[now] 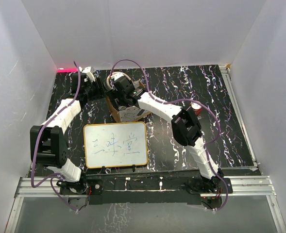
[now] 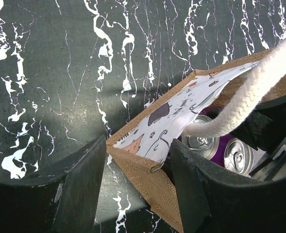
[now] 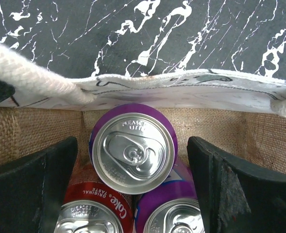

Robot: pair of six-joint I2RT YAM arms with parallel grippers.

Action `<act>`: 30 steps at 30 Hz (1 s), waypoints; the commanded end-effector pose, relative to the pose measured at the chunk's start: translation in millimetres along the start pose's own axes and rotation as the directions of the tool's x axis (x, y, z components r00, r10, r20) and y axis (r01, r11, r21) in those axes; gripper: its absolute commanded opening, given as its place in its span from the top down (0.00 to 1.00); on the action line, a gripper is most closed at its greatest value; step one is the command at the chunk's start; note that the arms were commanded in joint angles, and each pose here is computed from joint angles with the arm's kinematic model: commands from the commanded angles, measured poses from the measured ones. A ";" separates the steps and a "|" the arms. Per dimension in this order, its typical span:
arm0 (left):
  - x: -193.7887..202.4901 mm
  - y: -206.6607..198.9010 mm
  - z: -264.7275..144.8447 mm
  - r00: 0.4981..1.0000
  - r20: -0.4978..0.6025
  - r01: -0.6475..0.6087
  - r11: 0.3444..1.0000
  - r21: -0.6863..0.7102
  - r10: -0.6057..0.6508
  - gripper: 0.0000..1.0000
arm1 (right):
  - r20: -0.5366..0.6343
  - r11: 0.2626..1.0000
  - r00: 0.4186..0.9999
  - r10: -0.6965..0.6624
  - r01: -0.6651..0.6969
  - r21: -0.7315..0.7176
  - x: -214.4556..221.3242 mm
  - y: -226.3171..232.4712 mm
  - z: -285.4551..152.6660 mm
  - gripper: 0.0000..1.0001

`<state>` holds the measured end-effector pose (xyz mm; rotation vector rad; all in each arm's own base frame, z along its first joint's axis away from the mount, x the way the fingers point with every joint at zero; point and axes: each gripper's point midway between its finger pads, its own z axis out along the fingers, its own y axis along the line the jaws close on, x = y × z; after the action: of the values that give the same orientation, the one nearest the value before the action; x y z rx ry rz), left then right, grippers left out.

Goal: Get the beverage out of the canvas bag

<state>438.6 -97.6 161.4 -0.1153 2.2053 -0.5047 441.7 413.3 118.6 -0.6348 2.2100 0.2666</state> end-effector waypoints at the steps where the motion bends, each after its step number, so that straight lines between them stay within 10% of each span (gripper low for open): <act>1: -19.2 -5.5 -7.5 0.999 0.043 -0.003 1.000 0.012 0.002 0.46 | 0.019 0.999 1.000 0.004 -0.004 0.041 -6.9 -10.7 10.6 0.00; 12: -19.2 -5.1 -7.2 0.999 0.041 0.000 1.000 0.014 -0.001 0.46 | -0.002 1.000 1.000 0.019 -0.019 0.012 -10.0 -3.3 14.3 0.31; 30: -18.4 -4.2 -6.7 0.999 0.037 0.003 1.000 0.014 -0.003 0.46 | 0.467 0.971 0.856 0.222 -0.239 -0.023 -148.1 -34.7 -120.3 0.84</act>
<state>438.6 -98.1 162.6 -0.1208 2.2038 -0.5146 452.6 406.0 162.5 -0.4853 2.1387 0.3064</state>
